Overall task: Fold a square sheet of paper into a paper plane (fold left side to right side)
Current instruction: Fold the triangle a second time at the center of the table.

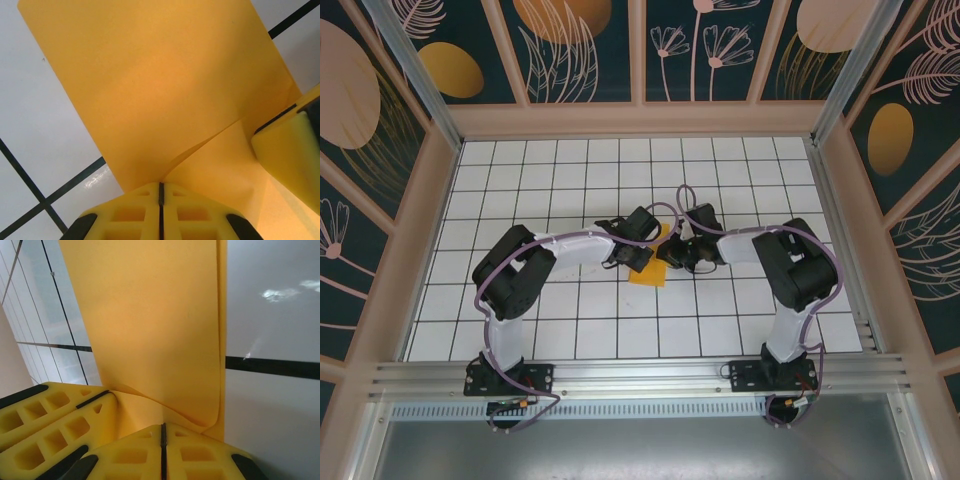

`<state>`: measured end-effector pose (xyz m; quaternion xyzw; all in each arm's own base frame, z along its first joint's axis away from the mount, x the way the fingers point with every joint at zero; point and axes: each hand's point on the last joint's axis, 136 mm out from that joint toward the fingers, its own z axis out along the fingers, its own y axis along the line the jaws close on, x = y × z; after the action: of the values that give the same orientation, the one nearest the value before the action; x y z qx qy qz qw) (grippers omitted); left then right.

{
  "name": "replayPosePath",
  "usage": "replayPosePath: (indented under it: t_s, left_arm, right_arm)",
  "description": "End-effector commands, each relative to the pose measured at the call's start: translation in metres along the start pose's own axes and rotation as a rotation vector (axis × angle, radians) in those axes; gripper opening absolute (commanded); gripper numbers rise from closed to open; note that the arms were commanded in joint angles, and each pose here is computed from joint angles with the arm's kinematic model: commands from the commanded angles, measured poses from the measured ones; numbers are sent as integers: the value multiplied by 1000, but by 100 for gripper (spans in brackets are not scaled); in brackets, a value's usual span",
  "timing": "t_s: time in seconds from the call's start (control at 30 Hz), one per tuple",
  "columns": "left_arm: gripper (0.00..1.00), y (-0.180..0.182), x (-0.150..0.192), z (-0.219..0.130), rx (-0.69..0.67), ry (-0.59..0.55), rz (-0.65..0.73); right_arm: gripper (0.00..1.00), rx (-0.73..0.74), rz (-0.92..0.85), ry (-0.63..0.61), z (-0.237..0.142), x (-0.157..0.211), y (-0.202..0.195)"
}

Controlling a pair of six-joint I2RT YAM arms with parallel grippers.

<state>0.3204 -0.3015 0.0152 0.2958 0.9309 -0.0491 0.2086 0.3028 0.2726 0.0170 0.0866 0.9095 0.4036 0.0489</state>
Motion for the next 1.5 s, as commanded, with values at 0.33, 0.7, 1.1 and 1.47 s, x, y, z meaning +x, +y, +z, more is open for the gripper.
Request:
replayPosePath:
  t_s: [0.33, 0.7, 1.1, 1.47]
  left_arm:
    - [18, 7, 1, -5, -15, -11, -16]
    - [37, 12, -32, -65, -14, -148, -68]
    - [37, -57, -16, -99, 445, -147, -205]
    - [35, -48, -4, -52, 346, -38, -264]
  right_arm:
    - [10, 238, 56, 57, 15, 12, -49]
    - [10, 279, 58, 56, 12, 14, -56]
    - [10, 277, 43, 48, 10, 13, -55]
    - [11, 275, 37, 51, 9, 15, -54]
